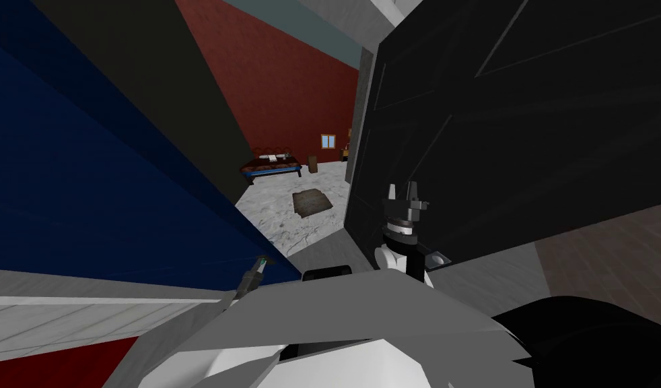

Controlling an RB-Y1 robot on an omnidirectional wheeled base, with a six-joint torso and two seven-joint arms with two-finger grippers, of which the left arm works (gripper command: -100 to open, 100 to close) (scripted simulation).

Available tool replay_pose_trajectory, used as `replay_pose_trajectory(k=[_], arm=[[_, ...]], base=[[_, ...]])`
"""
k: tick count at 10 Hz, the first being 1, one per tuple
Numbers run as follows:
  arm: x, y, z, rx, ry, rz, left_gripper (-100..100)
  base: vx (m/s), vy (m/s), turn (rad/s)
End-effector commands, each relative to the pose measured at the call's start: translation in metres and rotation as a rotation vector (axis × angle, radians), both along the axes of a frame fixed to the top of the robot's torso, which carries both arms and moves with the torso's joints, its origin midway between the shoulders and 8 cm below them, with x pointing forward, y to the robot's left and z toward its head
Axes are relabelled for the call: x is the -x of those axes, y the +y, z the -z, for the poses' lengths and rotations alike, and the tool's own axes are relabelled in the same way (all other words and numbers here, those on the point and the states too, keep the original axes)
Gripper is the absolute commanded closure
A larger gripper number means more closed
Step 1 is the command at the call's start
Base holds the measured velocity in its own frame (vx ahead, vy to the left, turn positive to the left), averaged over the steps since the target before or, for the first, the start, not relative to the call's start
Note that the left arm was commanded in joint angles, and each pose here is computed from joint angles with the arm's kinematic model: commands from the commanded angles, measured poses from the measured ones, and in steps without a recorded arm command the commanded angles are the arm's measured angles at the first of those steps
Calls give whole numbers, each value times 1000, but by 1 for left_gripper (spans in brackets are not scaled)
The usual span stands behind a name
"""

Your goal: Pull the door open

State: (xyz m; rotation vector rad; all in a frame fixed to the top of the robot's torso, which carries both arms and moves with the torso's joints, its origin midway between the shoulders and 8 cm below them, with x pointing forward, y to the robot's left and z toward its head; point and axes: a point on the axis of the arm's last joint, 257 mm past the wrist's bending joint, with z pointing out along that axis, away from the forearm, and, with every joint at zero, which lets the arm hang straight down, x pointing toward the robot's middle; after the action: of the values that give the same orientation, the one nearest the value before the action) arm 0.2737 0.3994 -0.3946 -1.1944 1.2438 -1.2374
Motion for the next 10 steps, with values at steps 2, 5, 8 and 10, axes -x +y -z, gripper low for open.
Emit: replay_pose_trajectory(k=[2,5,8,10], arm=[[-7,-5,3,5,4,21,100],[-25,-13,3,8,1,55,100],[-47,-22,3,9,-2,98,100],[-54,-25,2,9,-3,112,100]], base=[[-113,16,-11],[-217,31,-23],[-191,51,-8],[-104,26,-4]])
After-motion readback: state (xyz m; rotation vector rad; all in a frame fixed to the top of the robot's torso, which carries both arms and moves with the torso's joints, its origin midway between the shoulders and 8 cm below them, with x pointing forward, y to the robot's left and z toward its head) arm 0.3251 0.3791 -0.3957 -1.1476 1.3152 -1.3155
